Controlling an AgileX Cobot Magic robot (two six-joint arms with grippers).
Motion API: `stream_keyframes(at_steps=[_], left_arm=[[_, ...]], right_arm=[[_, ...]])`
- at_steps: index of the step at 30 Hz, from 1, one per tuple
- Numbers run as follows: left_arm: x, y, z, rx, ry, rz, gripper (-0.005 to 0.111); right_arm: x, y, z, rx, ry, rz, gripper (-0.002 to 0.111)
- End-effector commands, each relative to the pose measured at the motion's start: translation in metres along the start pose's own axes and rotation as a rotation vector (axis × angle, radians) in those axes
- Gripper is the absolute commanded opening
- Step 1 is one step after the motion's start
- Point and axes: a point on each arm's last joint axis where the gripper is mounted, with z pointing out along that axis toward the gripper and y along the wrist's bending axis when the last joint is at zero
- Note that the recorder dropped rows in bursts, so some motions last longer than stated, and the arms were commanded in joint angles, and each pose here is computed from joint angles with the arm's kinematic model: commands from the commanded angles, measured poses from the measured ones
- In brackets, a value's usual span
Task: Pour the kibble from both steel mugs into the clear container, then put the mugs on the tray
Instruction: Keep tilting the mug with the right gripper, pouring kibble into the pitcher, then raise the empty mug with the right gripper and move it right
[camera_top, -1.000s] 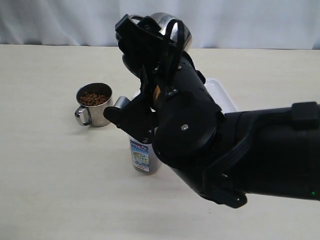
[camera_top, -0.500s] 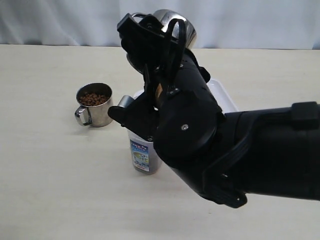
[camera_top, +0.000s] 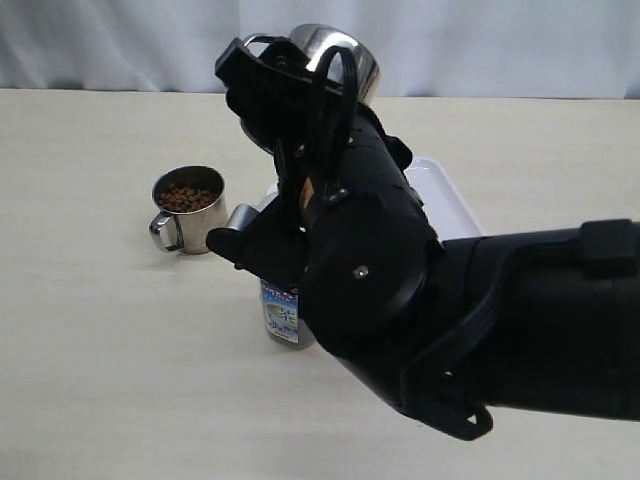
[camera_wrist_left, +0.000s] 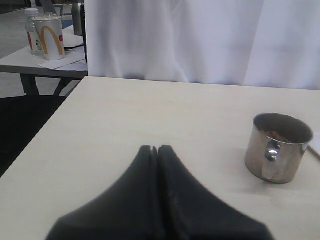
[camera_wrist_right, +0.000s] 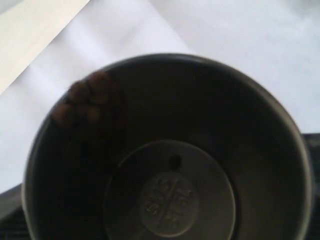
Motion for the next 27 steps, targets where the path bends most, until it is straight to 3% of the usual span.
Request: stream_keyframes(at_steps=[1, 27], left_arm=[[0.0011, -0.0005, 0.0003, 0.009, 0.003, -0.006, 0.0], [0.0005, -0.0005, 0.0003, 0.009, -0.004, -0.006, 0.0]], right_arm=[[0.0032, -0.0038, -0.0012, 0.018, 0.022, -0.013, 0.004], [0.0009, -0.0044, -0.0012, 0.024, -0.002, -0.117, 0.004]])
